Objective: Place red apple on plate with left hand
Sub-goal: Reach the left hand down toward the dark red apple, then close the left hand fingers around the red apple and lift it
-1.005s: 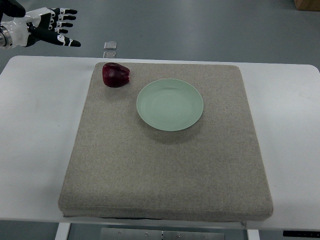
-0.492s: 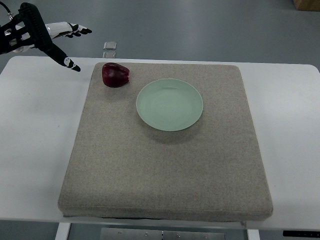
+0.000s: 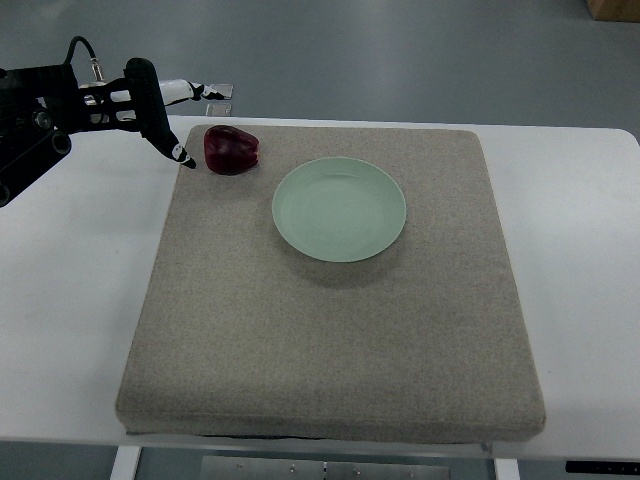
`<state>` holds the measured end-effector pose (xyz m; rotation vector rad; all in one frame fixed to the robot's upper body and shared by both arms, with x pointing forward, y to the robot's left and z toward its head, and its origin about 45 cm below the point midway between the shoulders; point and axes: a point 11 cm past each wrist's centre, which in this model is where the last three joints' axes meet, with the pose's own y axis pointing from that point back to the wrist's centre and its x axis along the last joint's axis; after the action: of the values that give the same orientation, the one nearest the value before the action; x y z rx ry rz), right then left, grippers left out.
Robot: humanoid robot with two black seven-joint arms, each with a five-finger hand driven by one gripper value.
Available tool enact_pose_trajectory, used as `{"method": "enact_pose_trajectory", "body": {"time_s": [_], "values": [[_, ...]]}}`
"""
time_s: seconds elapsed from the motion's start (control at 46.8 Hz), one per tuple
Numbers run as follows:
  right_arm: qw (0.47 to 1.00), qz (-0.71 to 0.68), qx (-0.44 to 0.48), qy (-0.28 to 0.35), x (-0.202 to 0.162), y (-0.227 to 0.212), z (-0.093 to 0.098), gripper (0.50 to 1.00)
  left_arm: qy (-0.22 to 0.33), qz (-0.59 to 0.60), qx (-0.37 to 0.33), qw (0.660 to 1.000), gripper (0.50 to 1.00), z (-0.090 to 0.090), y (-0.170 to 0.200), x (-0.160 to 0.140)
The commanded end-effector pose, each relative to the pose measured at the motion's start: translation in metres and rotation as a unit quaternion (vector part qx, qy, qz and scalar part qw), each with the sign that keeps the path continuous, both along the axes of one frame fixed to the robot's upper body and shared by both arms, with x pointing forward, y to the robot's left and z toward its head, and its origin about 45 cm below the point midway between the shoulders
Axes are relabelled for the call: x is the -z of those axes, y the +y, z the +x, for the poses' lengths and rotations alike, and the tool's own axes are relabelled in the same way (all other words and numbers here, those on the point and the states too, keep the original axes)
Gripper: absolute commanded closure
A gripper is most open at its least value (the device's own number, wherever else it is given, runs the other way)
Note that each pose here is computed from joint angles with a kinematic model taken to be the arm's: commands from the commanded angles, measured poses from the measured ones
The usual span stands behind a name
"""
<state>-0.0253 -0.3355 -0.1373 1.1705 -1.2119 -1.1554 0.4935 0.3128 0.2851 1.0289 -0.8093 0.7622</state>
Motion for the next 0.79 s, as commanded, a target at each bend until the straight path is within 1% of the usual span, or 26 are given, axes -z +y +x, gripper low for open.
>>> {"method": "enact_pose_trajectory", "body": {"time_s": [0.0, 0.107, 0.342, 0.449, 0.577, 0.77], "values": [[1.0, 0.0, 0.0, 0.0, 0.0, 0.0, 0.0, 0.568, 0.001, 0.011, -0.005, 1.0, 0.516, 0.001, 0.0, 0.01], [1.0, 0.0, 0.001, 0.0, 0.0, 0.0, 0.0, 0.568, -0.004, 0.01, -0.013, 1.0, 0.516, 0.004, -0.001, 0.015], [1.0, 0.0, 0.0, 0.0, 0.0, 0.0, 0.0, 0.568, 0.002, -0.003, 0.003, 1.0, 0.516, 0.005, -0.024, 0.023], [1.0, 0.0, 0.0, 0.0, 0.0, 0.0, 0.0, 0.568, 0.001, -0.006, -0.001, 1.0, 0.516, 0.007, -0.029, 0.029], [1.0, 0.0, 0.0, 0.0, 0.0, 0.0, 0.0, 0.568, -0.012, -0.006, -0.01, 1.0, 0.516, 0.006, -0.029, 0.038], [1.0, 0.0, 0.0, 0.0, 0.0, 0.0, 0.0, 0.568, -0.013, -0.003, -0.011, 1.0, 0.516, 0.006, -0.027, 0.04]]}}
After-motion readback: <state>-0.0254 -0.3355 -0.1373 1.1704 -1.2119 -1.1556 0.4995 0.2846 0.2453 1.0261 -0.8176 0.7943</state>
